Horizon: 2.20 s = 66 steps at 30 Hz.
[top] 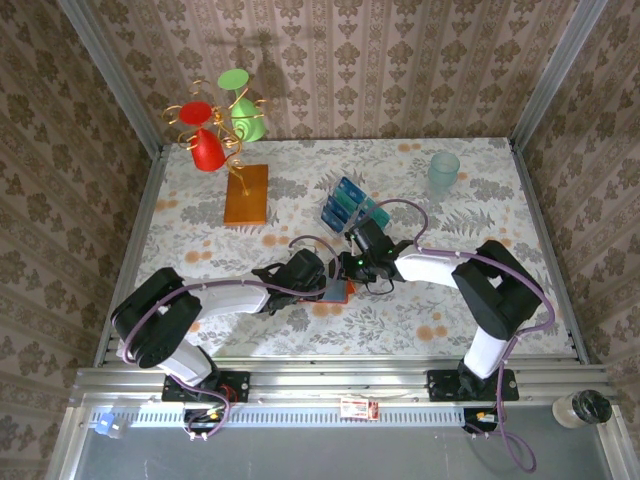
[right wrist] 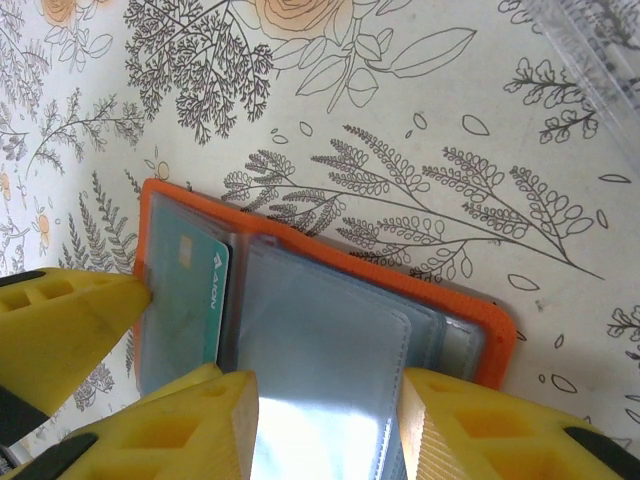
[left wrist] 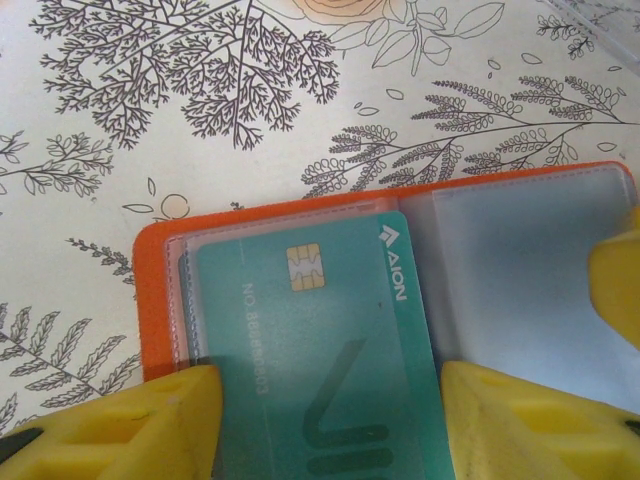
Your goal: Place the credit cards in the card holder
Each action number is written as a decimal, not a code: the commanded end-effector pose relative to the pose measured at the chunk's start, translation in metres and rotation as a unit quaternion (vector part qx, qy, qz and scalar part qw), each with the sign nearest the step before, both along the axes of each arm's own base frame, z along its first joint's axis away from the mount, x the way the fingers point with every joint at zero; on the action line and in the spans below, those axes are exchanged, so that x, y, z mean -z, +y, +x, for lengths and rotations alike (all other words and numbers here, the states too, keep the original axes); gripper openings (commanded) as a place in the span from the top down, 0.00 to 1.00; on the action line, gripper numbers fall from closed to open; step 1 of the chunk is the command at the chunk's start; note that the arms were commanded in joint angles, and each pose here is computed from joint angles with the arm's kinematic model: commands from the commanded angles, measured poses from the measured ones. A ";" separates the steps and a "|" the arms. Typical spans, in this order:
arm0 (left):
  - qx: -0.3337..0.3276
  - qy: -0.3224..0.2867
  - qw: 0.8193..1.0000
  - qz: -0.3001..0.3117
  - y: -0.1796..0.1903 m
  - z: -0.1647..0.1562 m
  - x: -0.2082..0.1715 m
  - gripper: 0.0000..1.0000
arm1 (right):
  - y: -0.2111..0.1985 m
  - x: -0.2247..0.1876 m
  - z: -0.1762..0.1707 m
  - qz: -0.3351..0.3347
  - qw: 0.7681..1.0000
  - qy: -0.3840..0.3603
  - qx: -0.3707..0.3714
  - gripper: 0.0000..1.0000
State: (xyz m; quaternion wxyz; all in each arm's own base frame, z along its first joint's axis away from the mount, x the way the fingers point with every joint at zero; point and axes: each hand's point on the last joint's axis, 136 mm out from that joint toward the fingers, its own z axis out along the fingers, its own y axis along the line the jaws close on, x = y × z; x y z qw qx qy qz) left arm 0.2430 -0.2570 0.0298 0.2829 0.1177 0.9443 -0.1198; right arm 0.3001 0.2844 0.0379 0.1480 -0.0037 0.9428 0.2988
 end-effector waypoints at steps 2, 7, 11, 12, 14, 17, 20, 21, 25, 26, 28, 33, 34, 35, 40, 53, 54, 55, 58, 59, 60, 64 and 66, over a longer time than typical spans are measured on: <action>0.005 0.024 0.999 0.030 0.011 -0.012 0.019 0.40 | -0.003 0.014 -0.005 -0.003 1.000 0.020 0.007 0.59; 0.005 0.024 0.999 0.029 0.011 -0.012 0.018 0.40 | 0.004 0.009 -0.006 0.021 1.000 0.023 -0.004 0.60; 0.005 0.021 0.999 0.028 0.010 -0.011 0.016 0.40 | 0.008 0.001 -0.004 0.047 0.999 0.021 -0.004 0.62; 0.005 0.021 0.999 0.027 0.010 -0.011 0.014 0.40 | 0.009 -0.001 -0.003 0.053 0.998 0.021 -0.005 0.62; 0.007 0.017 1.000 0.023 0.009 -0.010 0.010 0.39 | 0.011 -0.005 -0.003 0.060 0.998 0.021 -0.006 0.63; 0.007 0.008 1.000 0.017 0.007 -0.008 -0.001 0.37 | 0.013 -0.014 -0.004 0.070 0.997 0.019 -0.007 0.60; 0.004 -0.005 1.000 0.001 0.005 -0.003 -0.017 0.33 | 0.015 -0.023 -0.005 0.075 0.997 0.015 -0.010 0.55; 0.002 -0.011 1.000 -0.004 0.005 -0.002 -0.023 0.31 | 0.016 -0.028 -0.005 0.076 0.997 0.012 -0.012 0.53; -0.011 -0.031 0.999 -0.026 0.010 0.004 -0.045 0.27 | 0.022 -0.037 -0.008 0.075 0.997 0.009 -0.021 0.50; -0.016 -0.035 0.999 -0.032 0.013 0.005 -0.050 0.26 | 0.024 -0.037 -0.009 0.073 0.997 0.010 -0.023 0.50; -0.023 -0.042 0.998 -0.041 0.019 0.006 -0.058 0.25 | 0.028 -0.039 -0.009 0.071 0.997 0.009 -0.026 0.49; -0.050 -0.054 0.996 -0.055 0.044 0.010 -0.070 0.25 | 0.041 -0.041 -0.010 0.064 0.997 0.009 -0.031 0.48; -0.056 -0.057 0.995 -0.059 0.048 0.010 -0.071 0.25 | 0.044 -0.042 -0.009 0.063 0.997 0.009 -0.033 0.47; -0.061 -0.058 0.995 -0.062 0.053 0.010 -0.072 0.25 | 0.048 -0.041 -0.010 0.062 0.997 0.010 -0.036 0.47; -0.081 -0.062 0.992 -0.071 0.073 0.011 -0.074 0.24 | 0.069 -0.032 -0.010 0.055 0.997 0.021 -0.046 0.47; -0.099 -0.056 0.991 -0.075 0.095 0.007 -0.068 0.24 | 0.087 -0.007 -0.007 0.041 0.997 0.040 -0.059 0.48; -0.100 -0.054 0.991 -0.075 0.095 0.006 -0.066 0.24 | 0.086 -0.008 -0.007 0.041 0.997 0.039 -0.060 0.48; -0.100 -0.054 0.991 -0.075 0.095 0.007 -0.065 0.24 | 0.086 -0.010 -0.007 0.042 0.997 0.037 -0.061 0.48; -0.100 -0.050 0.991 -0.075 0.094 0.006 -0.062 0.24 | 0.084 -0.016 -0.007 0.045 0.996 0.030 -0.064 0.48; -0.100 -0.050 0.991 -0.075 0.094 0.006 -0.062 0.24 | 0.083 -0.018 -0.007 0.046 0.996 0.029 -0.064 0.48; -0.100 -0.049 0.991 -0.075 0.094 0.006 -0.061 0.24 | 0.081 -0.021 -0.007 0.047 0.997 0.025 -0.063 0.48; -0.098 -0.046 0.991 -0.076 0.092 0.007 -0.060 0.24 | 0.070 -0.024 -0.006 0.043 0.997 0.017 -0.056 0.49; -0.096 -0.046 0.991 -0.077 0.091 0.008 -0.060 0.24 | 0.063 -0.024 -0.005 0.043 0.998 0.015 -0.051 0.50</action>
